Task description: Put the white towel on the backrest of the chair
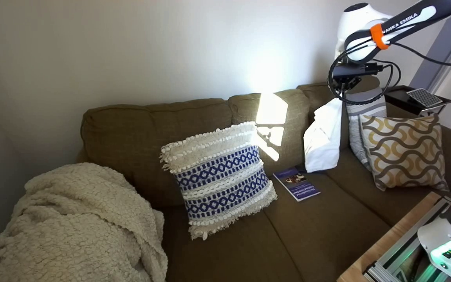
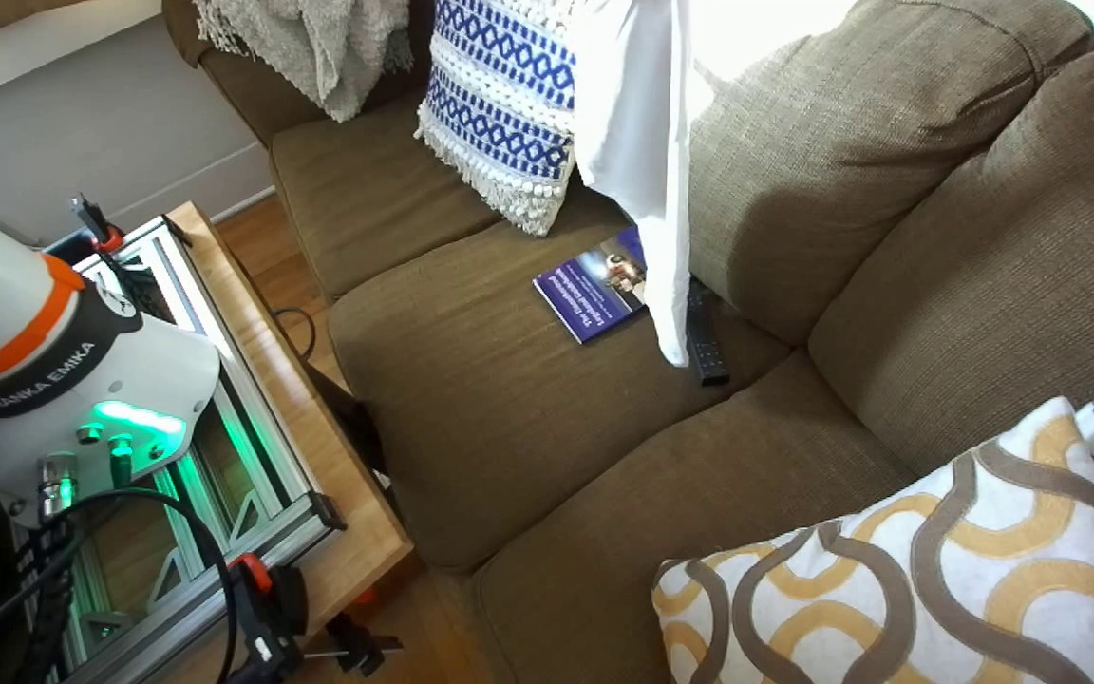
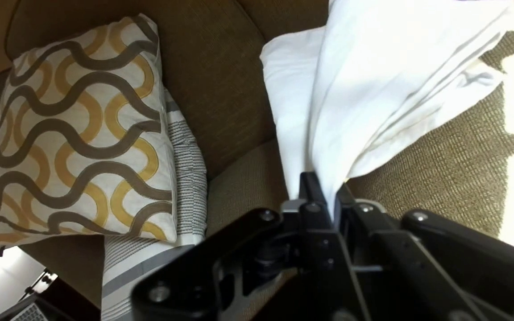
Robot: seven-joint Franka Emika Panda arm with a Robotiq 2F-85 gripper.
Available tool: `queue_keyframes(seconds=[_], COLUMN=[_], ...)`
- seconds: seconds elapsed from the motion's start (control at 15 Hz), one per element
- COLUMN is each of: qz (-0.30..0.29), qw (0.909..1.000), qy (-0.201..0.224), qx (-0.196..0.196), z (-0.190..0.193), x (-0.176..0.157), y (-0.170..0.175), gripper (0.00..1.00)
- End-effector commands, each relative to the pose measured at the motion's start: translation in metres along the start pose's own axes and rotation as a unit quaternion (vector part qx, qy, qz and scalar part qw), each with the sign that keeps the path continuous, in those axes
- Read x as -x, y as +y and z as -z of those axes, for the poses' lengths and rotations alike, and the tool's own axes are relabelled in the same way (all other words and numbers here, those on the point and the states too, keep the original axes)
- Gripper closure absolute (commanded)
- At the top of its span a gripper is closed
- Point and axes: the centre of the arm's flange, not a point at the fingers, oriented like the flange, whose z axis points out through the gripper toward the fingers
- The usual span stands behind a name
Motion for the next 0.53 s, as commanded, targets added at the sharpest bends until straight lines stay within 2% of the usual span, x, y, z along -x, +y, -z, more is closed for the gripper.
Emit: queue_keyframes(seconds=[0.0, 0.47], qz=[-0.004, -0.005], qw=[1.0, 0.9985], qy=[0.004, 0.047], qx=[-0.005, -0.029], z=[0.002, 0.04], x=[-0.003, -0.055], y=[0.0, 0.01], gripper=[0.98, 0.98])
